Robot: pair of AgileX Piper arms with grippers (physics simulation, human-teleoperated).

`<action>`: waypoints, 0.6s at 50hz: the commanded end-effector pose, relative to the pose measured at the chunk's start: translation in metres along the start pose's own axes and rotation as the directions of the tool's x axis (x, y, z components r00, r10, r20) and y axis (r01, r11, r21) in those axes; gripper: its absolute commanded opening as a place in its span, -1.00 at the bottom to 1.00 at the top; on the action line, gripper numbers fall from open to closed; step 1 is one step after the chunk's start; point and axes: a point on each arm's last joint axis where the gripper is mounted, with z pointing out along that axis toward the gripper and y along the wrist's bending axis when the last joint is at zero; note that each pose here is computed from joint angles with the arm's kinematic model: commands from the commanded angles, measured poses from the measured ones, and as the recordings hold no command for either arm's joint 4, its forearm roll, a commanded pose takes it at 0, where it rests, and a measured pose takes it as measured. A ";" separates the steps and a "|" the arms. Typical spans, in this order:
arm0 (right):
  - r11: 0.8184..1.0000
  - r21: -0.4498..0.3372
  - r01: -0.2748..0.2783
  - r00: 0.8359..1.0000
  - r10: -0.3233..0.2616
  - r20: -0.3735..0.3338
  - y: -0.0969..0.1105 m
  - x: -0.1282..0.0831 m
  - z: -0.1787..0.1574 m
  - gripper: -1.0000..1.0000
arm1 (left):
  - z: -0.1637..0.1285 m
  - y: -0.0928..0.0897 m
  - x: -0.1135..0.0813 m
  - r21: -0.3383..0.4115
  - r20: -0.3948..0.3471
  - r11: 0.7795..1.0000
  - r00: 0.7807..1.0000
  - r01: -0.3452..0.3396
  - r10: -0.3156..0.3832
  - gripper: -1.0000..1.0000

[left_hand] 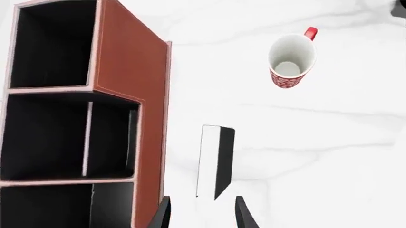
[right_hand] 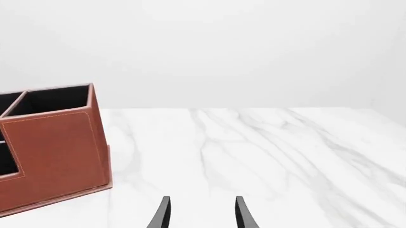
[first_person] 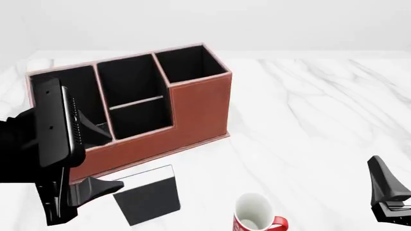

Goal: Pick up the book and place it in the front compartment of the caddy.

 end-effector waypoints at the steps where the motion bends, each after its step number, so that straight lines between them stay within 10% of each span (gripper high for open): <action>1: 1.000 -0.001 0.000 1.000 0.000 0.000 0.000 0.000 0.000 1.00 | 0.011 -0.005 0.003 0.024 -0.022 1.000 1.000 0.012 -0.012 1.00; 30: 1.000 -0.001 0.001 1.000 -0.001 0.000 0.000 0.000 0.000 1.00 | 0.038 -0.012 0.010 0.051 -0.057 0.998 0.998 0.044 -0.041 1.00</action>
